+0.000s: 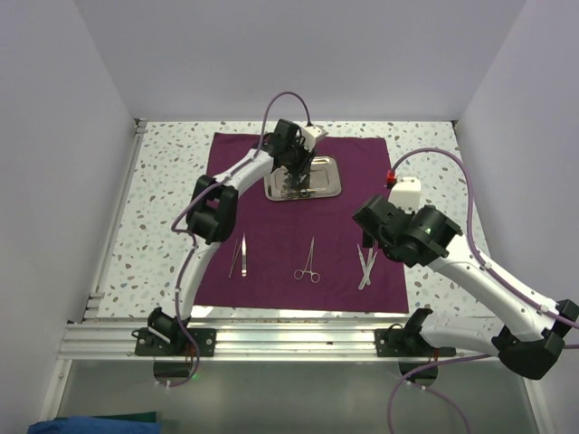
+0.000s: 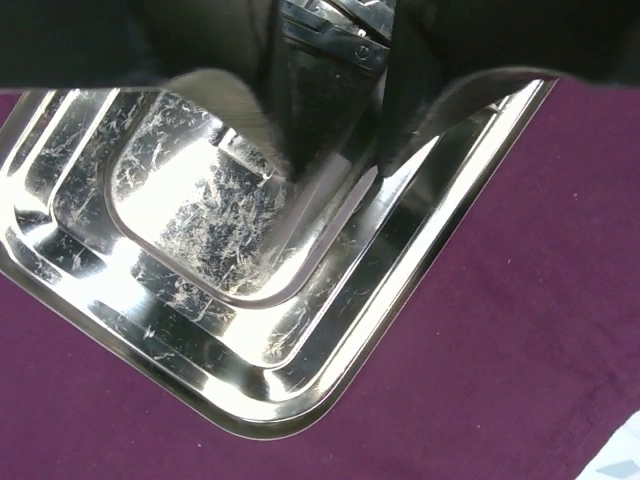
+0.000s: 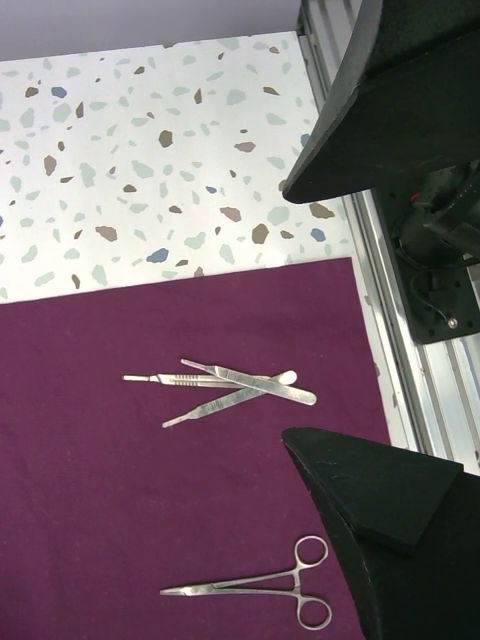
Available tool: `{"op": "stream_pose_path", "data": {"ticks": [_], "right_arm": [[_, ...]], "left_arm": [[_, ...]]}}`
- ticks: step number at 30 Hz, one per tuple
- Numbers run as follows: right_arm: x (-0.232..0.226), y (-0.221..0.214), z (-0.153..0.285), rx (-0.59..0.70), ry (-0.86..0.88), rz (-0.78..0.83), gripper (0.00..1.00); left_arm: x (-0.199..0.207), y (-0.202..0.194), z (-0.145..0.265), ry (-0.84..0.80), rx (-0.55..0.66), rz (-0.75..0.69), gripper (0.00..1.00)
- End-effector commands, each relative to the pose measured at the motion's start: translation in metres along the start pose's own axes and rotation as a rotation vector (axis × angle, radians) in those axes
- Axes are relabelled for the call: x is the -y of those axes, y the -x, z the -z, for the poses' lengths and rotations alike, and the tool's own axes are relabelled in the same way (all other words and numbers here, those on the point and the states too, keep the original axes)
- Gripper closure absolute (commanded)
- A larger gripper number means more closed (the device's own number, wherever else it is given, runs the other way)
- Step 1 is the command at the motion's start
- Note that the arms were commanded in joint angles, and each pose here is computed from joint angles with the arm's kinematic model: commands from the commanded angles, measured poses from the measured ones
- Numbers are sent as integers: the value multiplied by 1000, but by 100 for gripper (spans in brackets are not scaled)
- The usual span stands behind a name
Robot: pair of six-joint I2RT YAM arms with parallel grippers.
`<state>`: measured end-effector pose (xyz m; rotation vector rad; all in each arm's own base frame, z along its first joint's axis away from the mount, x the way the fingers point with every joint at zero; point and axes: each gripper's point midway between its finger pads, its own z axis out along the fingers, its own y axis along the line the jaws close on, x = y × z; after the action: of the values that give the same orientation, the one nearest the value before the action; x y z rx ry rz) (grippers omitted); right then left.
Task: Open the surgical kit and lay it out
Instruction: Pick up the medical item from the container, then place the medical item in the surgical kit.
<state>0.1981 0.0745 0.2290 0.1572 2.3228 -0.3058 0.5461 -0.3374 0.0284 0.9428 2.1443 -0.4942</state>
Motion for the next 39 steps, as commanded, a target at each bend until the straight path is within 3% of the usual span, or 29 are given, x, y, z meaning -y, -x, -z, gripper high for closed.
{"op": "stream_pose_path", "data": {"ticks": [1,4,5,9,14,22,26,29,30,31,32,34,36,38,39], "right_arm": [[13,2,3,1,-44,33,2],[10,1,2,2,-29,25,2],[8,0,1,-1,-23,29,2],[1,0,-1,4,5,21,2],[-1,4,1,15,28,10,2],[-4,4,5,52,101,-49,2],[-14,2,2,54,142,-40,2],[-25,4,-1,65,184,-38,2],[-27,4,-1,66,190,-34,2],[-28,1,-4,66,193,-23,2],[-33,4,-4,79,210,-30,1],[-35,6,-6,96,219,-10,2],[-43,14,-8,123,232,-6,2],[-51,25,-8,153,248,13,2],[-55,29,-8,157,260,21,1]], "left_arm": [[4,-70,-9,9,-206,39,65],[9,-66,-5,0,-204,71,98],[11,-61,-2,1,-192,87,100],[44,-35,1,-83,-124,179,100],[68,14,26,-44,-5,285,100],[23,123,129,219,243,357,100],[14,140,182,304,289,379,100],[18,115,210,351,230,398,100],[20,78,205,377,138,411,100],[26,74,227,385,145,412,100],[30,27,219,400,42,422,100],[38,6,250,435,47,453,100],[50,-50,254,445,-40,499,100],[62,-63,276,433,-17,526,100],[71,-92,276,430,-69,558,100]]}}
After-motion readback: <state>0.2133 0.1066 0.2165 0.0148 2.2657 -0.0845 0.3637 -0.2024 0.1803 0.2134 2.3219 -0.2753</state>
